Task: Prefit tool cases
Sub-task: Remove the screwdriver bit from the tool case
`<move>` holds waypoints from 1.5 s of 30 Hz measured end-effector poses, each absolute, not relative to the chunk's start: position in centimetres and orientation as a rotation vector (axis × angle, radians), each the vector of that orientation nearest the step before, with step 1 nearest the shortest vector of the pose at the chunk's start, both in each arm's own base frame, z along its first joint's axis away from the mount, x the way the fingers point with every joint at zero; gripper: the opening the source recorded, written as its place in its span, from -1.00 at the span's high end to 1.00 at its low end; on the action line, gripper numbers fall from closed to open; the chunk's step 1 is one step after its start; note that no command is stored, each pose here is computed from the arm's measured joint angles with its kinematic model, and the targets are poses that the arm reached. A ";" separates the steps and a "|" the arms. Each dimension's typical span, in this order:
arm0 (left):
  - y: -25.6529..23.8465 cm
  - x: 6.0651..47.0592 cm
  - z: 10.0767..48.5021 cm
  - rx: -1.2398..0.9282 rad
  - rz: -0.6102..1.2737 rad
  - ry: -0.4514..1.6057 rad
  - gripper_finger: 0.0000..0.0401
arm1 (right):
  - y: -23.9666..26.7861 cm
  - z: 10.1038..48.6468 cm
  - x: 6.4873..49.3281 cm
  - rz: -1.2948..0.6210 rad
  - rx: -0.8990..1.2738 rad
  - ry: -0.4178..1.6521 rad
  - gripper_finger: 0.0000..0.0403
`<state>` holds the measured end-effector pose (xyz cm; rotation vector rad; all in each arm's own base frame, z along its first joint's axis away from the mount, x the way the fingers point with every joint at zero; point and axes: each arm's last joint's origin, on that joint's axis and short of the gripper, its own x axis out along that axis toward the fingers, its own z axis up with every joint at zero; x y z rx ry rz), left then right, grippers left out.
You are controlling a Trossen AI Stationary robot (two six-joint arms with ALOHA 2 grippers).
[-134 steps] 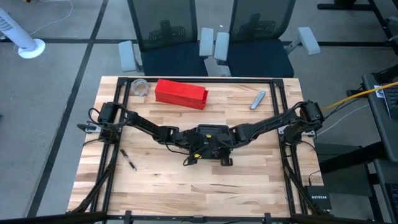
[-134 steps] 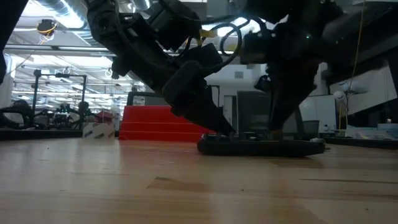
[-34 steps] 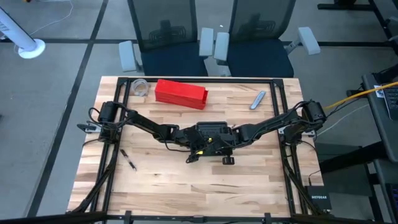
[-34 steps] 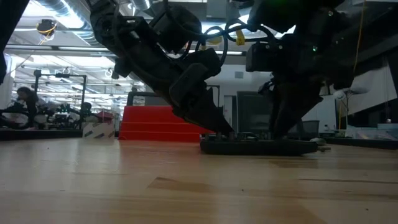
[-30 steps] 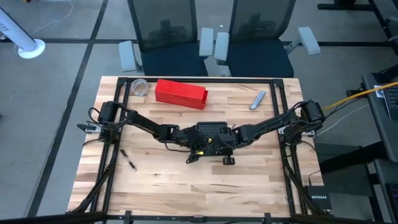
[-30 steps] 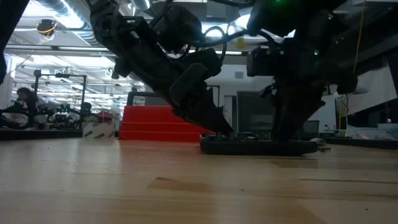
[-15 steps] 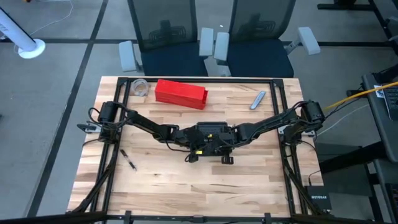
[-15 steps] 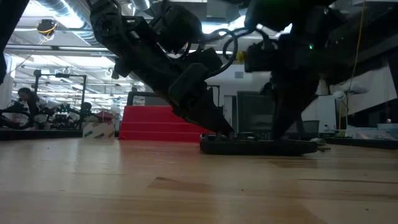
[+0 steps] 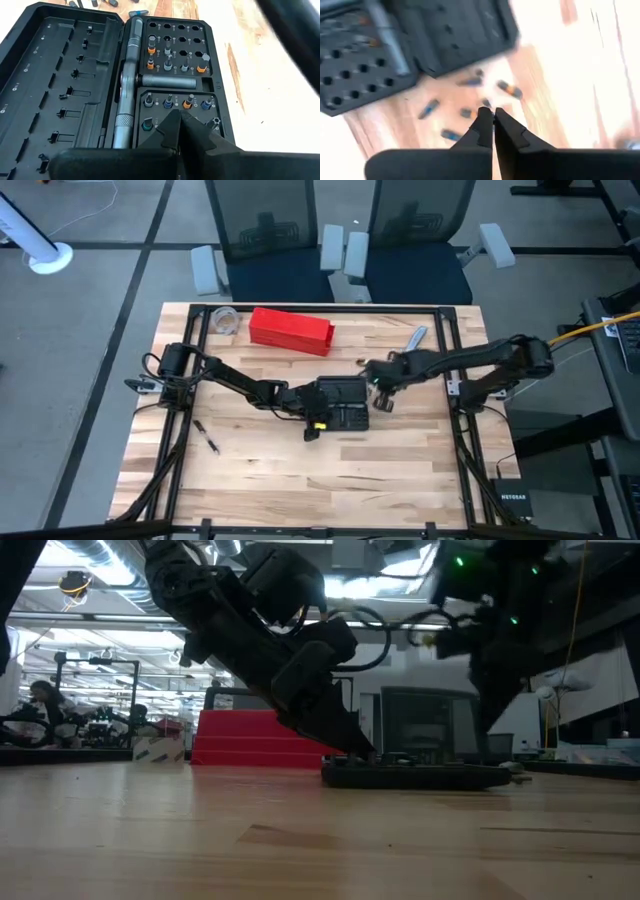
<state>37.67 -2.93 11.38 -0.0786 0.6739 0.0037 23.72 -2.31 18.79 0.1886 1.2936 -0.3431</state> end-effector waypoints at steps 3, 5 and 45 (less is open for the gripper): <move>-2.9 37.7 11.4 -0.080 0.004 0.674 1.00 | -3.6 17.9 22.1 -0.374 0.345 1.253 0.98; -2.9 37.7 11.4 -0.085 0.006 0.673 1.00 | -4.4 17.4 21.4 -0.405 0.429 1.223 0.93; -2.8 37.7 11.4 -0.099 0.027 0.667 1.00 | 3.9 16.4 28.8 0.067 0.116 1.044 0.33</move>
